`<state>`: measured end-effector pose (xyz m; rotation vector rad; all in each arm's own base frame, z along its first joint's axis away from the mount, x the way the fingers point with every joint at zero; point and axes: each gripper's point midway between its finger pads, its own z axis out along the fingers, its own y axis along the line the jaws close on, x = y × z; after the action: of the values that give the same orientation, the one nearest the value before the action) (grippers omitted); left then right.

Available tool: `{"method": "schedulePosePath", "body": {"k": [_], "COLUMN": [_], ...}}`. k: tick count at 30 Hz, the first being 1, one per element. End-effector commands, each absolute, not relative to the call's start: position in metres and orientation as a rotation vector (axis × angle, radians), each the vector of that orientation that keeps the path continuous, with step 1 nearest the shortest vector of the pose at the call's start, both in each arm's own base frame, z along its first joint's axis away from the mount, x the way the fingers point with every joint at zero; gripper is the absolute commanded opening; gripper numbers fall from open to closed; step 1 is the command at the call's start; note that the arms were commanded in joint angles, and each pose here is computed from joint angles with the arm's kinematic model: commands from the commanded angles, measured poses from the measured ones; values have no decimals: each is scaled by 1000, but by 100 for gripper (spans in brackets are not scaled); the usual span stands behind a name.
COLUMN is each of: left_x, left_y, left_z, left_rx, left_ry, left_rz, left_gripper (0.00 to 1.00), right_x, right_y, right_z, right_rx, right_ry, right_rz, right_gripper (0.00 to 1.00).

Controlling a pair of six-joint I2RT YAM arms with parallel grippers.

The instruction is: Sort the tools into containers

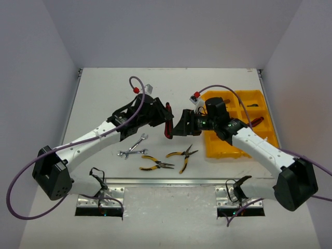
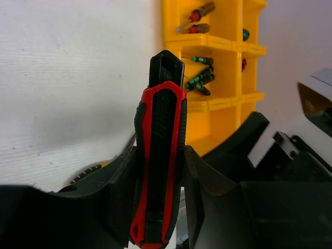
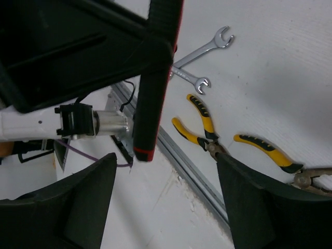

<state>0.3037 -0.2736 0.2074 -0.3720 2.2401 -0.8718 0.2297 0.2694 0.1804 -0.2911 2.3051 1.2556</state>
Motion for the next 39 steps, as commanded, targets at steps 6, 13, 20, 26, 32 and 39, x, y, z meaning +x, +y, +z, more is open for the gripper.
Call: {"method": "schedulePosePath", "body": {"k": [6,13,20,26,32,39], "left_x": [284,279,294,270,238,231], "left_y": [-310,-313,-257,-172,-147,-124], "left_z": [257,248,267,314,281,238], "left_rx": [-290,-278,-280,-262,-76,-53], "left_ry": [2119,2134,2126,2024,2077,2074], "left_rz": [-1133,-1147,-748,-459,-376,-264], "left_gripper": [0,6,100,100,100,100], "right_x": [250,258,282,324,348,361], "right_y": [300,305,242,101,-59,-121], "right_z": [192,198,165,143,135,118], "right_rx": [-234,-169,-3,420,807,930], "right_ry": [2235,2202,2311,2343,2314,2348], "right_rz": [1256,1261,887,514,-108,-371], "right_gripper": [62,0,0,0,0,0]}}
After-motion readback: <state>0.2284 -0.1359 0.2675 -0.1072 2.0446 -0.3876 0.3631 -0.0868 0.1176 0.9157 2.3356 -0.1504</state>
